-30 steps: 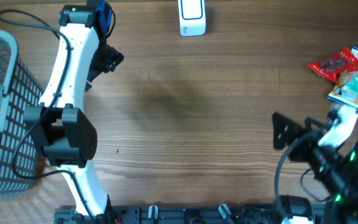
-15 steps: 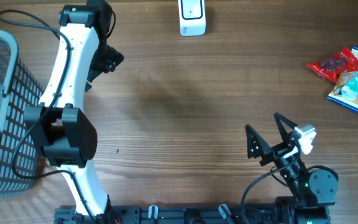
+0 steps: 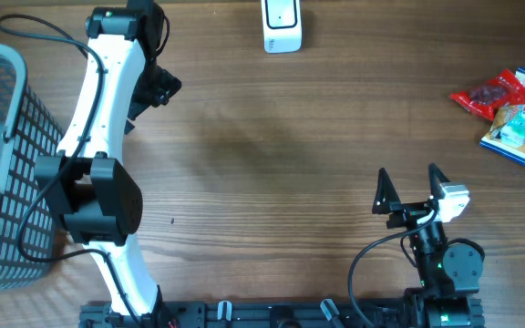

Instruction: Scan the item barcode

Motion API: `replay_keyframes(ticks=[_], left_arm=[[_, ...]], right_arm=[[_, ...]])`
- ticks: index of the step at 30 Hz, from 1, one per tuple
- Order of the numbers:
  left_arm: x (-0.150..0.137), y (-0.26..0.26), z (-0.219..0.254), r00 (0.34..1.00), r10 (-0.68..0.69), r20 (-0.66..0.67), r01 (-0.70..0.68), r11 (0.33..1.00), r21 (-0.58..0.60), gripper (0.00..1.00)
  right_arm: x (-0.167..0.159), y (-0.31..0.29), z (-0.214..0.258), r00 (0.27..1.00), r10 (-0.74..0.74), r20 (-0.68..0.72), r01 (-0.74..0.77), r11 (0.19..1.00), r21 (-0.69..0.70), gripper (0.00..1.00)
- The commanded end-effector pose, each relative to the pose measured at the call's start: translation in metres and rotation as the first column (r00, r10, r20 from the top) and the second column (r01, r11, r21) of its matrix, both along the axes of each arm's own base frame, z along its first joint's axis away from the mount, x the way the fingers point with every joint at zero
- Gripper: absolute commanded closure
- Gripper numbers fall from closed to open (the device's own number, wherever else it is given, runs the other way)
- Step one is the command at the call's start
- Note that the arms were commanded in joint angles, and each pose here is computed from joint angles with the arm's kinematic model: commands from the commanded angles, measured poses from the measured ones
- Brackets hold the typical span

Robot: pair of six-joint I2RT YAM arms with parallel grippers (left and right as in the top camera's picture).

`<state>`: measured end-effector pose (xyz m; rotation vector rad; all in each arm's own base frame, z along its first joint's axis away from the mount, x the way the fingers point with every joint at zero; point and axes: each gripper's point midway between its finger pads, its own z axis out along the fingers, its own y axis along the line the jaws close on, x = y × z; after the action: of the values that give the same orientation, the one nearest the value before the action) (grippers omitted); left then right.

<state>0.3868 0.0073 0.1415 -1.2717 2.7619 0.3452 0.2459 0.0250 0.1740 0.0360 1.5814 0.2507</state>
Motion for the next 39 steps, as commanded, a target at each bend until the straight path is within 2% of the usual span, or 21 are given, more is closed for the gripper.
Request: replay_keyframes(ticks=[1, 3, 28, 31, 32, 34, 36, 38, 39], left_arm=[[-0.001, -0.001, 0.0, 1.0, 0.011, 0.002, -0.011, 1.0, -0.001, 0.0], [-0.001, -0.001, 0.0, 1.0, 0.011, 0.002, -0.011, 1.0, -0.001, 0.0], [-0.006, -0.003, 0.001, 1.0, 0.006, -0.018, -0.006, 1.0, -0.003, 0.0], [-0.006, -0.009, 0.012, 1.0, 0.003, 0.021, -0.002, 0.999, -0.033, 0.0], [0.001, -0.013, 0.027, 0.995, -0.023, 0.098, 0.027, 0.999, -0.039, 0.0], [0.021, -0.026, 0.054, 0.952, -0.156, 0.263, 0.168, 0.985, -0.025, 0.0], [0.026, -0.035, 0.079, 0.884, -0.274, 0.379, 0.289, 0.957, 0.018, 0.0], [0.006, -0.045, 0.094, 0.812, -0.355, 0.464, 0.393, 0.92, 0.016, 0.0], [-0.007, -0.049, 0.099, 0.753, -0.415, 0.511, 0.461, 0.887, 0.04, 0.0]], right_arm=[[0.0, -0.011, 0.001, 0.997, -0.066, 0.027, 0.069, 0.989, -0.132, 0.0], [0.0, -0.012, 0.001, 0.997, -0.065, 0.037, 0.072, 0.975, -0.21, 0.0], [0.0, -0.01, 0.001, 0.998, -0.057, 0.036, 0.063, 0.977, -0.202, 0.0], [0.0, -0.01, 0.001, 0.998, -0.057, 0.036, 0.063, 0.977, -0.202, 0.0], [0.0, -0.01, 0.001, 0.998, -0.057, 0.036, 0.063, 0.977, -0.202, 0.0], [0.0, -0.01, 0.001, 0.998, -0.057, 0.036, 0.063, 0.977, -0.202, 0.0], [0.0, -0.01, 0.001, 0.998, -0.057, 0.036, 0.063, 0.977, -0.202, 0.0], [0.0, -0.01, 0.001, 0.998, -0.057, 0.036, 0.063, 0.977, -0.202, 0.0], [0.0, -0.01, 0.001, 0.998, -0.057, 0.036, 0.063, 0.977, -0.202, 0.0]])
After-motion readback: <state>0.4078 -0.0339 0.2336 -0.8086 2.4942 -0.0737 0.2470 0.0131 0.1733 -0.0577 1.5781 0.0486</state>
